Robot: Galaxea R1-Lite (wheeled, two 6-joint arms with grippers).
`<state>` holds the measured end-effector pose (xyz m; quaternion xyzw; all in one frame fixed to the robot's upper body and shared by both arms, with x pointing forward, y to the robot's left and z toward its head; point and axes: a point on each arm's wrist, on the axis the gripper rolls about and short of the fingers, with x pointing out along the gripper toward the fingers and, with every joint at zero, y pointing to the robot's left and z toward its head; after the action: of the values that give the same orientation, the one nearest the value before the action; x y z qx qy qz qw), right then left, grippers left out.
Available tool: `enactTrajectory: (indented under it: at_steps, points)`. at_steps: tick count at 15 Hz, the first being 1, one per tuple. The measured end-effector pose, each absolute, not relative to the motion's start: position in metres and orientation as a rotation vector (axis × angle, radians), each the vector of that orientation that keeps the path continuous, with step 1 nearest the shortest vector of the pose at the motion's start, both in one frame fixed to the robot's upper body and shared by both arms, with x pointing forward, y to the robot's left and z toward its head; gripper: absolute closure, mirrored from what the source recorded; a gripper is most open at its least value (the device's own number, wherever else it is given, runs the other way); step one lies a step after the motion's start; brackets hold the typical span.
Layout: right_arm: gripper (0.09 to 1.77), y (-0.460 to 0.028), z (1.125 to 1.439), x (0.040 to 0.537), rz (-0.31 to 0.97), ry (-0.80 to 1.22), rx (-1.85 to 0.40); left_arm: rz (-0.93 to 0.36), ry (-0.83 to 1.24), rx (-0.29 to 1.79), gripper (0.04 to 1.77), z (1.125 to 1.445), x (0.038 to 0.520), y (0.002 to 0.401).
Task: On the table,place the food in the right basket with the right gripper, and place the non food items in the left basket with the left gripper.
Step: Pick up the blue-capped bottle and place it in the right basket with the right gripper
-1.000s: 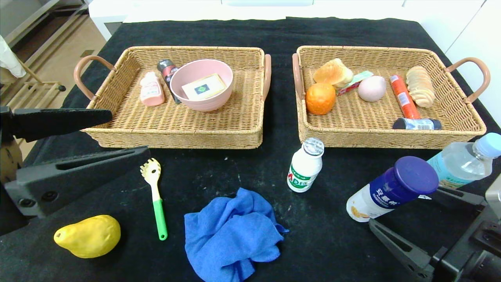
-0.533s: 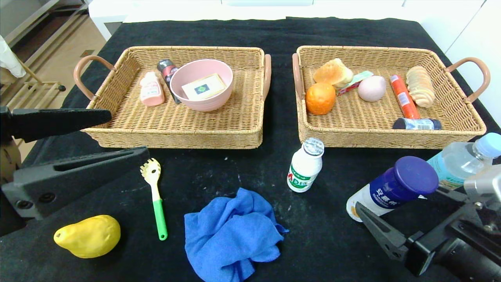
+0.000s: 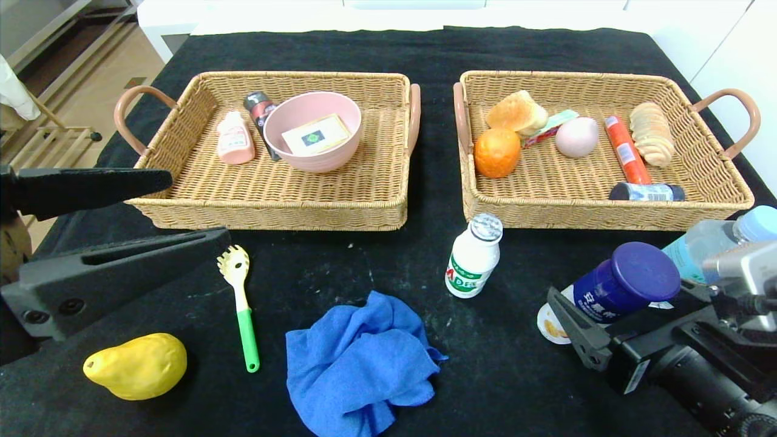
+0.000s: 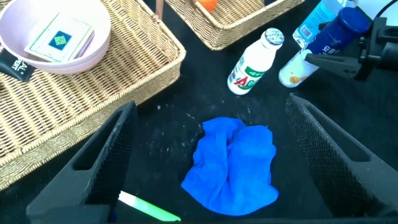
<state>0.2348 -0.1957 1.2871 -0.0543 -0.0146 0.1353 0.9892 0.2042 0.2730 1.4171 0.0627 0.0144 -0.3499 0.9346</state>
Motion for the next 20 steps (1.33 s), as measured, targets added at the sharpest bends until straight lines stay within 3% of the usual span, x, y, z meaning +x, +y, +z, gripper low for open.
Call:
enactTrajectory:
  at_steps: [6,11,13,20]
  points:
    - [0.15,-0.1917,1.2857,0.2385,0.268,-0.025,-0.1,-0.716,0.024,0.128,0.09,1.4178,0.2028,0.2737]
    - [0.86,-0.1916,1.2856,0.2389,0.256,-0.023,-0.101,-0.716,0.02,0.127,0.09,1.4183,0.2017,0.2742]
    - [1.01,-0.1915,1.2856,0.2389,0.257,-0.023,-0.101,-0.716,0.019,0.127,0.09,1.4184,0.2015,0.2743]
    - [1.03,-0.1916,1.2863,0.2379,0.261,-0.025,-0.103,-0.716,0.018,0.127,0.09,1.4185,0.2014,0.2744]
